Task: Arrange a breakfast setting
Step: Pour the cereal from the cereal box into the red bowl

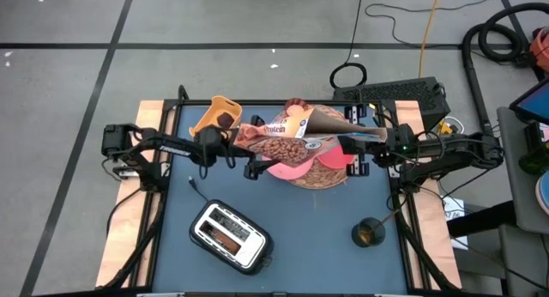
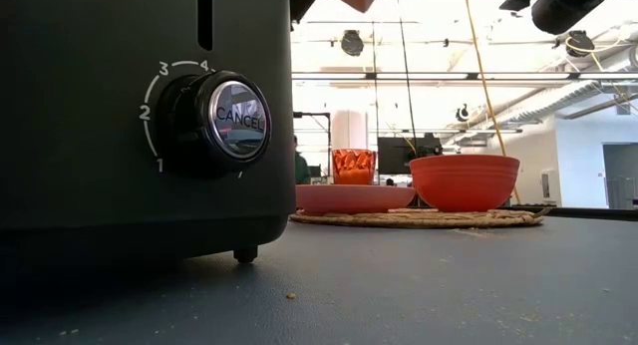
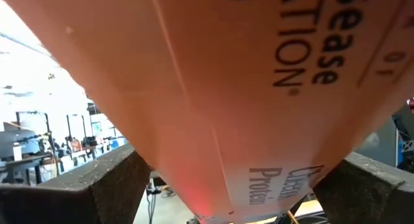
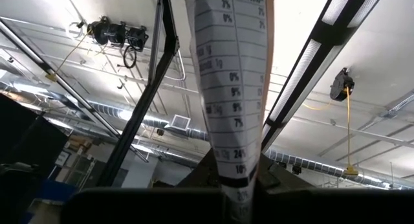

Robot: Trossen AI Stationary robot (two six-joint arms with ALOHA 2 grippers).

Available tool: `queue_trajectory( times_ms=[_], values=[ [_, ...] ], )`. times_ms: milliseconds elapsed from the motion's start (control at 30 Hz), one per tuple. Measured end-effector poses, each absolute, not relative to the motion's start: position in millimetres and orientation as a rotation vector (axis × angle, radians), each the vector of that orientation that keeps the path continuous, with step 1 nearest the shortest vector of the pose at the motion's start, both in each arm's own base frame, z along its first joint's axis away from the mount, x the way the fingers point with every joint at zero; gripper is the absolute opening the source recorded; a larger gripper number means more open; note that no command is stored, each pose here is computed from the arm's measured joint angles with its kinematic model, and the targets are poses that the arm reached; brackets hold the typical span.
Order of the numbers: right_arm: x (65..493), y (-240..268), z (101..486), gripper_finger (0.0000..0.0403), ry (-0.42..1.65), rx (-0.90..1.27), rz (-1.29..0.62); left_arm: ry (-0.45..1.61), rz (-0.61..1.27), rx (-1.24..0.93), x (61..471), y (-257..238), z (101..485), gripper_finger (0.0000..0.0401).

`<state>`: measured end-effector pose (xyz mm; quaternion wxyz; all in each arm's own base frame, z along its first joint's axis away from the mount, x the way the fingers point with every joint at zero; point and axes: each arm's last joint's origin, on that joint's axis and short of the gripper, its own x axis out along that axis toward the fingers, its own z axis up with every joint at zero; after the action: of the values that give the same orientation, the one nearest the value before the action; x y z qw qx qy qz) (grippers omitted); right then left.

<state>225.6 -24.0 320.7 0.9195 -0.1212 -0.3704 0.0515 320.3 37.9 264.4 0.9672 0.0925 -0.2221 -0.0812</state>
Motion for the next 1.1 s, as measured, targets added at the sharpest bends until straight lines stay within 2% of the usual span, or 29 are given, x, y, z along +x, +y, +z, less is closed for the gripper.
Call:
queue_trajectory(
  times_ms=[100,367,467,833,967,1100],
  values=[
    [225.7,-24.0,320.6,0.0,-0.761,-0.249,0.106,-0.451,-0.166,0.206,320.5,35.8,264.4,0.0356],
    [225.6,-24.0,320.4,0.0,-0.763,-0.22,0.114,-0.45,-0.168,0.206,320.7,35.7,264.5,0.0255],
    [225.6,-24.0,320.4,0.0003,-0.763,-0.219,0.115,-0.451,-0.166,0.212,320.7,35.8,264.6,0.0233],
    [226.9,-24.3,318.5,0.0012,-0.746,-0.217,0.115,-0.444,-0.156,0.211,321.4,36.2,264.5,0.0223],
    [228.1,-24.6,316.9,0.0041,-0.729,-0.206,0.118,-0.438,-0.153,0.21,321.5,36.6,263.9,0.0223],
    [230.5,-25.1,314.1,0.0092,-0.694,-0.163,0.132,-0.447,-0.152,0.211,321.3,36.6,264.9,0.0223]
  ],
)
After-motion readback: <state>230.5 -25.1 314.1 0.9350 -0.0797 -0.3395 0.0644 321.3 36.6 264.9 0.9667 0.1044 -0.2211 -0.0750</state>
